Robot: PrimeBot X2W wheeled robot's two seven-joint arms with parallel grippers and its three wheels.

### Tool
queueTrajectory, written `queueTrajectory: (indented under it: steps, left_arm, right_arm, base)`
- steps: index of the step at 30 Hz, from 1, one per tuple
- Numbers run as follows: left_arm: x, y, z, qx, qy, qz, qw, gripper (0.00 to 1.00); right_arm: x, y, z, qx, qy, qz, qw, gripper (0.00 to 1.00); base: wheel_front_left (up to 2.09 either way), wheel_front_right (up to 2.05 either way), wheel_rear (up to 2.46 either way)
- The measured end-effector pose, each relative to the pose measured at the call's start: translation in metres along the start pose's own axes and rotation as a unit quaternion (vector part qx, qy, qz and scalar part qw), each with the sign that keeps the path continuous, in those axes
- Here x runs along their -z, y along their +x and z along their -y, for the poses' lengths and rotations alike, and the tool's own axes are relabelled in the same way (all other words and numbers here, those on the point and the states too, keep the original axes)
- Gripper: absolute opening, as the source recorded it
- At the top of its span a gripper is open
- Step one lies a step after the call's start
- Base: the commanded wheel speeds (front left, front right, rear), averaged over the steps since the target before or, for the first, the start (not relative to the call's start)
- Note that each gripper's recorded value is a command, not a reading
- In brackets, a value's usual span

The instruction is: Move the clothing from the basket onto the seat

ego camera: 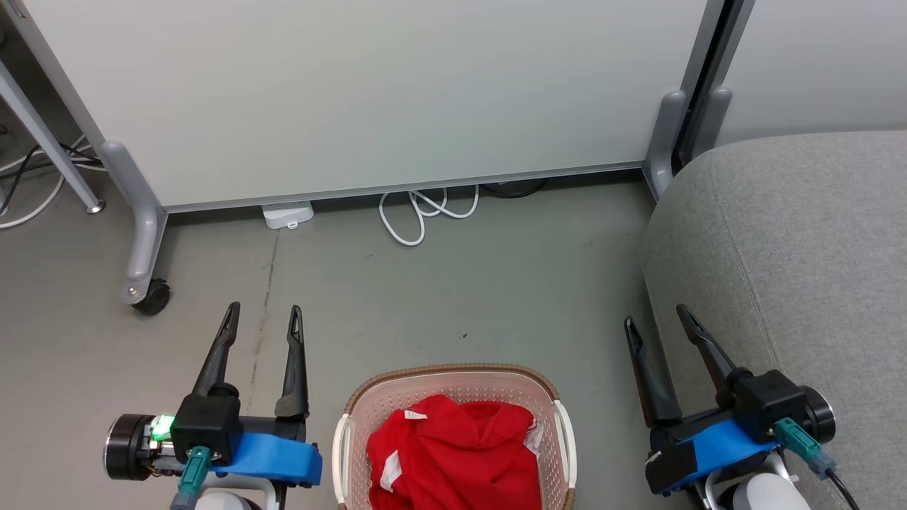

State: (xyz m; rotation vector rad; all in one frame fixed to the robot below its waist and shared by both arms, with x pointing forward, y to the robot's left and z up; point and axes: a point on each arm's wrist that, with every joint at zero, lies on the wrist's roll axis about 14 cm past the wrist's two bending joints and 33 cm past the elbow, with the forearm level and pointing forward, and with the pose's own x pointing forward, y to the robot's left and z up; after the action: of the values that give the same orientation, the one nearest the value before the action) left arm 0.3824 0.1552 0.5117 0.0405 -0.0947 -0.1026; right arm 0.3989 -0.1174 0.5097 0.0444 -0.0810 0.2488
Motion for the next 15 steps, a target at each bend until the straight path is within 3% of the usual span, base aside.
queueTrajectory:
  steps: [15]
  left_arm:
    - [0.0034, 0.0000, 0.0003, -0.001, -0.001, -0.005, 1.000, 1.00]
  right_arm:
    - [0.0099, -0.0006, 0.0019, 0.002, -0.003, -0.016, 1.000, 1.00]
  base:
    - [0.00, 0.00, 0.00]
